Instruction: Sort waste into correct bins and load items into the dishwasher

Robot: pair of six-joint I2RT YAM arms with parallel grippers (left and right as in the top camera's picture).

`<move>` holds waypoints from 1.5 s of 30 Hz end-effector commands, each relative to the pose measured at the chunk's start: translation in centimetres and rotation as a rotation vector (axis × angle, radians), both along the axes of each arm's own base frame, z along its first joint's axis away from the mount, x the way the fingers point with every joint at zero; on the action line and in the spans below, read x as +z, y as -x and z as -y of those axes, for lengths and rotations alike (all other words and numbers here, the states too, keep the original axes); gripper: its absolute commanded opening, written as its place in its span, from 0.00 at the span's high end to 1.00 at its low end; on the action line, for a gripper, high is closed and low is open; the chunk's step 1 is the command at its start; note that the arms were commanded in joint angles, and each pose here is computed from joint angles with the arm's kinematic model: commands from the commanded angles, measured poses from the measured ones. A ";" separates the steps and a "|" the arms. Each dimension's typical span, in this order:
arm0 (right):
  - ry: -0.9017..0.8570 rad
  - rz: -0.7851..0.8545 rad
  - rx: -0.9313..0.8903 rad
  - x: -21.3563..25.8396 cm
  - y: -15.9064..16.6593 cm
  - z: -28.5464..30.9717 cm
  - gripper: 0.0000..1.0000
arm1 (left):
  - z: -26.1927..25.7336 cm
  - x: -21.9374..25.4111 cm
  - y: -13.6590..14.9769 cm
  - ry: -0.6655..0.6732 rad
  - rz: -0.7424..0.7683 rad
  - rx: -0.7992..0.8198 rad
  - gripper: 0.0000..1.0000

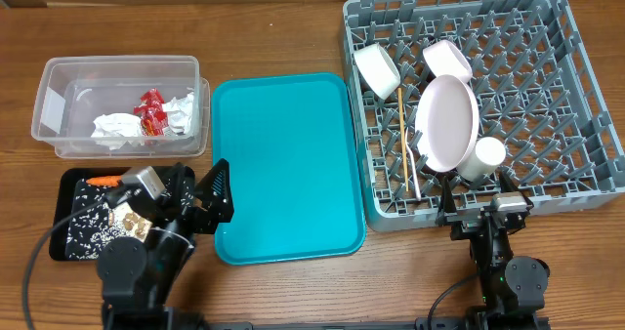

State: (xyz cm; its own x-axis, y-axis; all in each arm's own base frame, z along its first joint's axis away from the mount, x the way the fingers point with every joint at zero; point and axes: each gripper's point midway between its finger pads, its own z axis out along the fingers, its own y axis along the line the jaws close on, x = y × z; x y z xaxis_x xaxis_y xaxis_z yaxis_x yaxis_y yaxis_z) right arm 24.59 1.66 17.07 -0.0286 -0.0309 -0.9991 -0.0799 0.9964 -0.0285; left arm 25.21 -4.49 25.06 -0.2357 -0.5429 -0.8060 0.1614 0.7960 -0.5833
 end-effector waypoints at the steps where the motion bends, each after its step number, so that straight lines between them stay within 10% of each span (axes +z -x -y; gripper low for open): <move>1: 0.002 0.007 -0.001 -0.1 0.0 0.0 0.00 | 0.0 -1.7 -0.1 0.010 0.043 0.006 0.00; 16: 0.002 0.007 -0.001 -0.1 0.0 0.0 0.00 | -1.4 -7.7 -0.1 -0.013 0.093 0.085 0.00; 36: 0.002 0.007 -0.001 -0.1 0.0 0.0 0.00 | -2.2 -9.1 0.7 -0.744 0.193 0.063 0.00; 45: 0.002 0.007 -0.001 -0.1 0.0 0.0 0.00 | -3.5 -9.3 0.6 -0.771 0.160 0.131 0.00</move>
State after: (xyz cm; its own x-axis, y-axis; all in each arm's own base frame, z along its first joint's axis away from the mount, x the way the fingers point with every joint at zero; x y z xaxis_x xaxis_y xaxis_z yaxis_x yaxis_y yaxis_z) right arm 24.59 1.66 17.09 -0.0274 -0.0320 -0.9991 -0.0799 0.9964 -0.0297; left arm 24.55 -2.00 15.81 -0.0573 0.1228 -0.9908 0.1296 0.9849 0.1145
